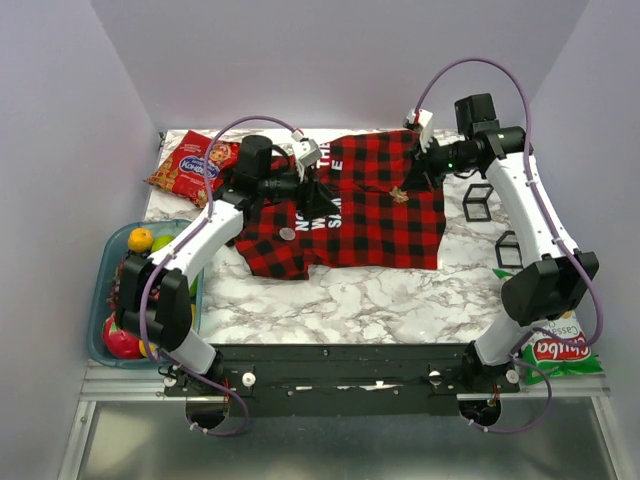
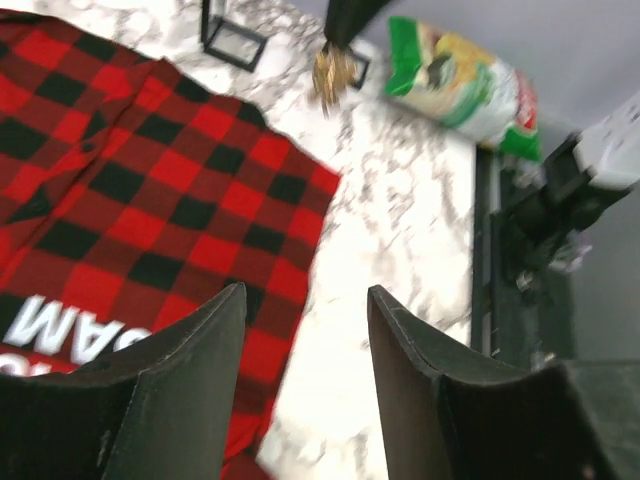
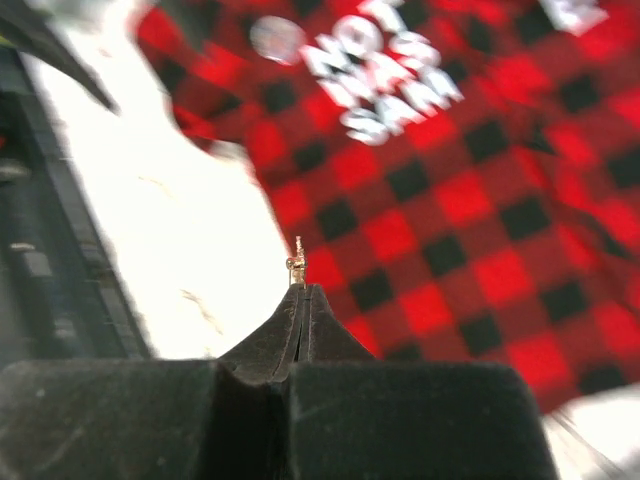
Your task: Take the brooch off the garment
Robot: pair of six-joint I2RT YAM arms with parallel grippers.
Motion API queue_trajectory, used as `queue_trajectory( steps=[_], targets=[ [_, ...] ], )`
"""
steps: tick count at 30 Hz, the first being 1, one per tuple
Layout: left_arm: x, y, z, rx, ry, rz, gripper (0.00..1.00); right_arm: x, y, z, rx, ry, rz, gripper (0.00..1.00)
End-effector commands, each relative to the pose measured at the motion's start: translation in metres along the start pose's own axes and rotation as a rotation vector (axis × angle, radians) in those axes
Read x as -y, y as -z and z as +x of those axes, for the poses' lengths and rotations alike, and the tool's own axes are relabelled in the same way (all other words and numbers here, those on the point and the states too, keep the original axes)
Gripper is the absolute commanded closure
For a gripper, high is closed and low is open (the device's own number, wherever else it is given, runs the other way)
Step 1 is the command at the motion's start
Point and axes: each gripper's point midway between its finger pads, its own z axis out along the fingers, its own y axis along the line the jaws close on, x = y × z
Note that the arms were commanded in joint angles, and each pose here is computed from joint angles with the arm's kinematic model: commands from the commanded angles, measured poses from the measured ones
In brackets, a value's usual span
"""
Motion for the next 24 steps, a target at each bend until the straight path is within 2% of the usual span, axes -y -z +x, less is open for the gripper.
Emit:
queue_trajectory(
  steps=[1,6,10,18,21,24],
  targets=[
    [-0.001,0.028,0.031,-0.147,-0.266,-0.053,0.39,0.05,0.032,0.029,-0.177,0.119,0.229,1.0],
    [-0.026,0.033,0.056,-0.244,-0.235,-0.151,0.4,0.121,0.067,0.086,-0.364,0.181,0.428,1.0],
    [-0.051,0.041,0.064,-0.327,-0.197,-0.246,0.41,0.163,0.086,0.122,-0.477,0.231,0.511,1.0],
    [-0.062,0.048,0.057,-0.338,-0.151,-0.292,0.41,0.215,0.089,0.163,-0.642,0.236,0.589,1.0],
    [-0.063,0.047,0.057,-0.326,-0.14,-0.298,0.41,0.23,0.091,0.179,-0.723,0.286,0.615,1.0],
    [-0.065,0.046,0.057,-0.327,-0.14,-0.3,0.42,0.244,0.094,0.179,-0.748,0.347,0.656,1.0]
  ],
)
